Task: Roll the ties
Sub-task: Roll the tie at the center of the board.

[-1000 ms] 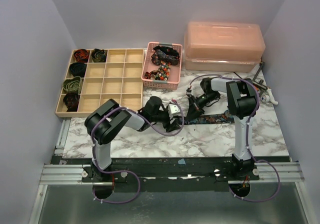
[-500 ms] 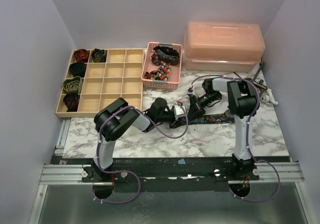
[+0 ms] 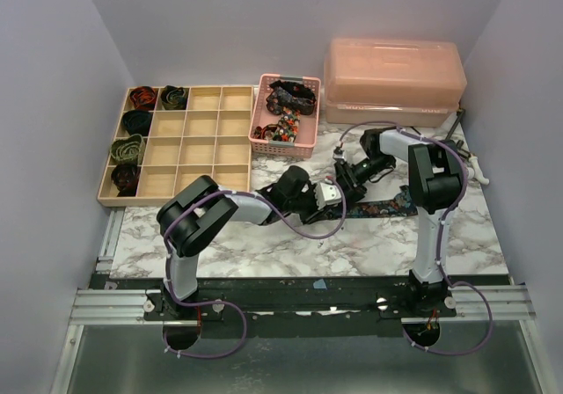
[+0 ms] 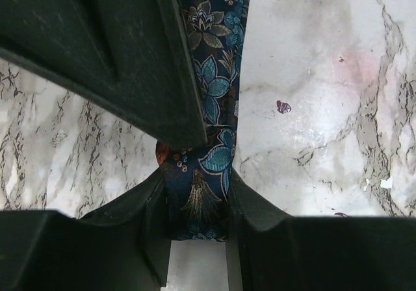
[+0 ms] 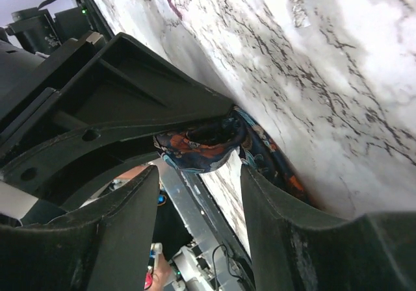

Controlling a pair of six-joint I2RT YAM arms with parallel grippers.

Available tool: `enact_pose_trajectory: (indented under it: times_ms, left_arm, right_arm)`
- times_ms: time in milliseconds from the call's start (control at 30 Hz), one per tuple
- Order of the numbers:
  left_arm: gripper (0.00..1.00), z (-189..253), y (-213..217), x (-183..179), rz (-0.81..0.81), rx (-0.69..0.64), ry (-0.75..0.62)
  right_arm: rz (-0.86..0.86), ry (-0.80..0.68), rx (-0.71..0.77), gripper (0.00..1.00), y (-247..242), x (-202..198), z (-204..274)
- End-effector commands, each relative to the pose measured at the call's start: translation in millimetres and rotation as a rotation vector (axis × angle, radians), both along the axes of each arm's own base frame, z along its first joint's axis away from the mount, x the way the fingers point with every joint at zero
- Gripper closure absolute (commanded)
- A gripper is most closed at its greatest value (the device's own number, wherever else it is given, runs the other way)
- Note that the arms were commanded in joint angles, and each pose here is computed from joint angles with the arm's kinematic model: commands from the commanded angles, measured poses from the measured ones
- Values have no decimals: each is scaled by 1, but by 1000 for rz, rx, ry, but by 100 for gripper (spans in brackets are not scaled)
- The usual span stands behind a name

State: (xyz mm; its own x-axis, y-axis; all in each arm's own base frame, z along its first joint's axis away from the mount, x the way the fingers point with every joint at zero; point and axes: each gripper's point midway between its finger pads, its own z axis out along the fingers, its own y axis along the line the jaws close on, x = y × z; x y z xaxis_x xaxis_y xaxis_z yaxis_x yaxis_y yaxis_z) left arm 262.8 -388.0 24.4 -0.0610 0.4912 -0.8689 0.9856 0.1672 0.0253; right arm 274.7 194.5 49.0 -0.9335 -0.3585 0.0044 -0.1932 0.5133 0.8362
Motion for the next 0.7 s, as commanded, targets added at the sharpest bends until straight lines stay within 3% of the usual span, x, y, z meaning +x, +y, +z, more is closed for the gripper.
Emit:
enact_pose_trajectory:
  times_ms: [0, 200, 333, 367, 533, 667]
  left_arm:
    - [84, -54, 39, -21, 42, 246, 113]
    - [83, -55, 41, -22, 33, 272, 103]
    - [79, -56, 42, -23, 27, 279, 106]
    - [77, -55, 41, -23, 25, 272, 110]
    - [49, -38, 30, -18, 8, 171, 87]
    - [36, -9, 19, -10, -29, -10, 31]
  right_arm:
    - [32, 37, 25, 48, 13, -15, 3]
    - [39, 27, -89, 65, 6, -14, -25]
    - [41, 19, -129, 97, 1, -12, -33]
    - [42, 20, -144, 99, -2, -13, -36]
    - [19, 88, -171, 99, -24, -20, -53]
    - [32, 159, -173, 99, -34, -29, -68]
